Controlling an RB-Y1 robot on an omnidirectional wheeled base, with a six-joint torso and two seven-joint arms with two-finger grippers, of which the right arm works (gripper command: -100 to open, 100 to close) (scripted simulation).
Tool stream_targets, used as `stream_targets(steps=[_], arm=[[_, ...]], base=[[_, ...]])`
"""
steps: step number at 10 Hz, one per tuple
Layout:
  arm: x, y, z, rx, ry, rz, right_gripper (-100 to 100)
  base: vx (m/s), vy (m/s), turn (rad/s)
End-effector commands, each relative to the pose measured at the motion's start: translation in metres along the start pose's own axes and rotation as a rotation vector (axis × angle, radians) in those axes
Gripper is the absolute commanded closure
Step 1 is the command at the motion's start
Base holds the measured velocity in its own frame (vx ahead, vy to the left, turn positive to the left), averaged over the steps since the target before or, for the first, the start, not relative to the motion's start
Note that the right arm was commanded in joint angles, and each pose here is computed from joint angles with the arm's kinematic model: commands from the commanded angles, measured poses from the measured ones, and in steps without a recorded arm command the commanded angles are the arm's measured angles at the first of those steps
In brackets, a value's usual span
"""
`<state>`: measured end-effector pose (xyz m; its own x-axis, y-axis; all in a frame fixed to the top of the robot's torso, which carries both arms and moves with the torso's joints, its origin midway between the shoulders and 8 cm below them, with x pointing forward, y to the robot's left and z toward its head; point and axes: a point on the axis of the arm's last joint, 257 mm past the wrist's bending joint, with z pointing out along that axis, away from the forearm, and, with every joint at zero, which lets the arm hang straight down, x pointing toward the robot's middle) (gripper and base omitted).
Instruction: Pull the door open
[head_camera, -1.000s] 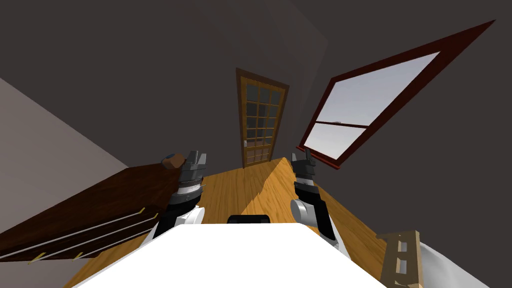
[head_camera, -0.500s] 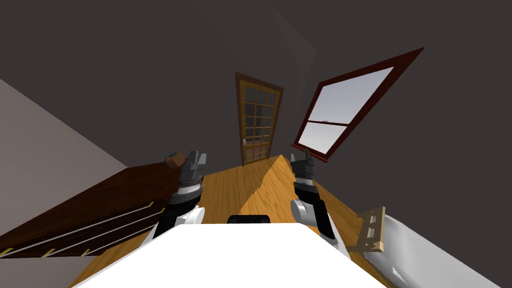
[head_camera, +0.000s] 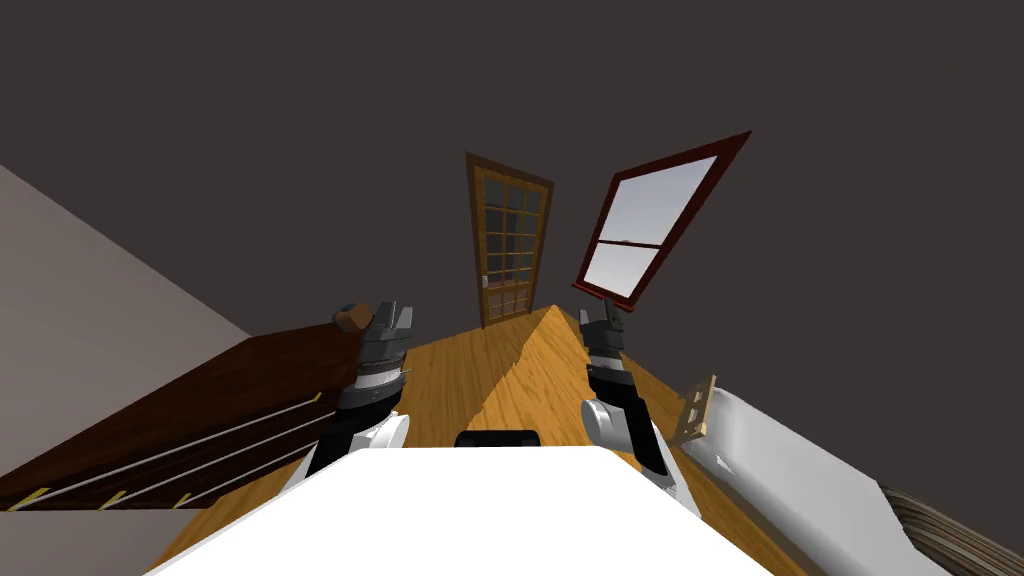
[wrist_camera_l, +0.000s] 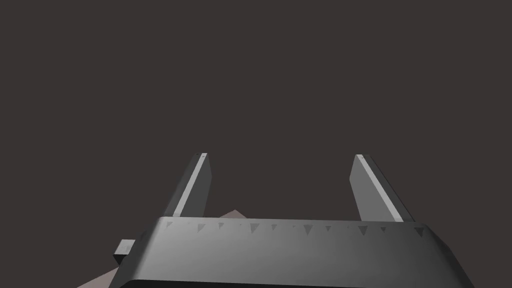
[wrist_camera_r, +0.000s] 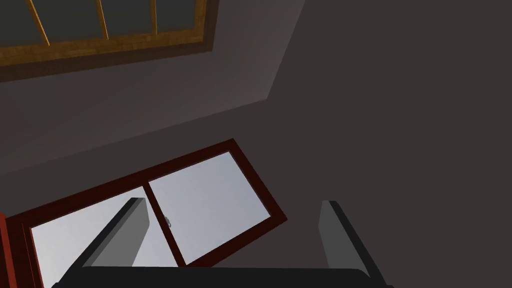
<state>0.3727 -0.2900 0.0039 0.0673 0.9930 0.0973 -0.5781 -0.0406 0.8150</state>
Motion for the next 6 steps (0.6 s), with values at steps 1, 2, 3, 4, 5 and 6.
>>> stream_targets(steps=[1,2,3,4,5,6], arm=[[0.0,-0.005,-0.0008,0.015,0.005,-0.027,-100],[0.0,-0.01,-0.0014,0.029,0.01,-0.052,-100],[0.001,-0.015,-0.0021,0.042,0.016,-0.076,-100],[0.001,-0.02,-0.0028,0.056,0.021,-0.101,-100],[0.001,-0.025,-0.0036,0.069,0.026,-0.126,-100],[0.0,-0.03,-0.0044,0.083,0.032,-0.15,-100]], base=[[-0.225,0.059,-0.196],[-0.23,0.067,-0.257],[-0.25,0.09,-0.326],[-0.249,0.081,-0.287],[-0.236,0.068,-0.293],[-0.246,0.074,-0.306]])
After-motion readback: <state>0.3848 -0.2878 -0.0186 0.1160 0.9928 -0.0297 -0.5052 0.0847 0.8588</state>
